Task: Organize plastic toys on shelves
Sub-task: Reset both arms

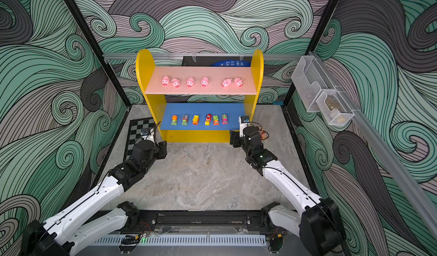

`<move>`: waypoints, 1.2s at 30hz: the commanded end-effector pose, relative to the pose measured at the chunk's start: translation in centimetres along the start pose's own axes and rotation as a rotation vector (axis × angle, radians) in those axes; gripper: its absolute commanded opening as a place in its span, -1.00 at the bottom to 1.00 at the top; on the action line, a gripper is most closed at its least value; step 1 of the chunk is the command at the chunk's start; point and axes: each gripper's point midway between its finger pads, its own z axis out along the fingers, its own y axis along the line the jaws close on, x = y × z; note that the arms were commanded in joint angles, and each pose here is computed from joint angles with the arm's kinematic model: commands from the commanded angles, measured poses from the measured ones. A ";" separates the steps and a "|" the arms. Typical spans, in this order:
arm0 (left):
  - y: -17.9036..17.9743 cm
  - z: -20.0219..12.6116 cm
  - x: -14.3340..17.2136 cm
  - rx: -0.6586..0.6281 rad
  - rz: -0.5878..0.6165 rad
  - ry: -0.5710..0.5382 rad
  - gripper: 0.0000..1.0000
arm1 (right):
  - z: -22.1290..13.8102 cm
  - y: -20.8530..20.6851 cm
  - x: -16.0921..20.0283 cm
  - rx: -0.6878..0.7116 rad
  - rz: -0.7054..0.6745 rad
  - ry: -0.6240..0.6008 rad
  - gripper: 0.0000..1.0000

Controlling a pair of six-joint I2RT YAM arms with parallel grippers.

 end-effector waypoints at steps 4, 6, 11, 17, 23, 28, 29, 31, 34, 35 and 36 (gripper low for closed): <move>5.3 -0.2 -2.2 -0.245 -0.124 -0.287 0.35 | -2.4 -4.3 2.3 0.172 0.068 -0.086 0.65; 6.6 -0.5 -2.2 -0.304 -0.107 -0.340 0.50 | -2.8 -6.1 3.1 0.259 0.083 -0.093 0.73; 9.0 -0.8 -2.5 -0.393 -0.066 -0.419 0.90 | -2.8 -10.1 3.5 0.424 0.129 -0.111 0.97; 10.9 0.5 -1.9 -0.436 -0.021 -0.432 0.97 | -2.1 -15.1 3.5 0.591 0.199 -0.136 1.00; 12.2 2.8 -1.7 -0.397 0.005 -0.412 0.97 | -1.4 -18.7 3.9 0.676 0.258 -0.163 0.99; 12.0 5.5 -2.0 -0.293 0.014 -0.372 0.97 | -1.6 -19.4 3.6 0.674 0.147 -0.279 1.00; 11.9 5.9 -2.1 -0.276 0.019 -0.372 0.97 | -1.8 -19.3 3.6 0.664 0.133 -0.301 1.00; 11.7 6.4 -2.1 -0.243 0.034 -0.379 0.97 | -1.7 -19.3 4.0 0.641 0.137 -0.316 1.00; 11.3 6.5 -2.4 -0.184 0.047 -0.407 0.97 | -1.0 -18.9 4.2 0.581 0.127 -0.328 1.00; 11.1 6.4 -2.5 -0.160 0.055 -0.421 0.97 | -0.9 -18.7 4.2 0.567 0.123 -0.335 1.00; 10.9 6.2 -2.7 -0.136 0.062 -0.442 0.97 | -0.7 -18.5 4.2 0.553 0.121 -0.344 1.00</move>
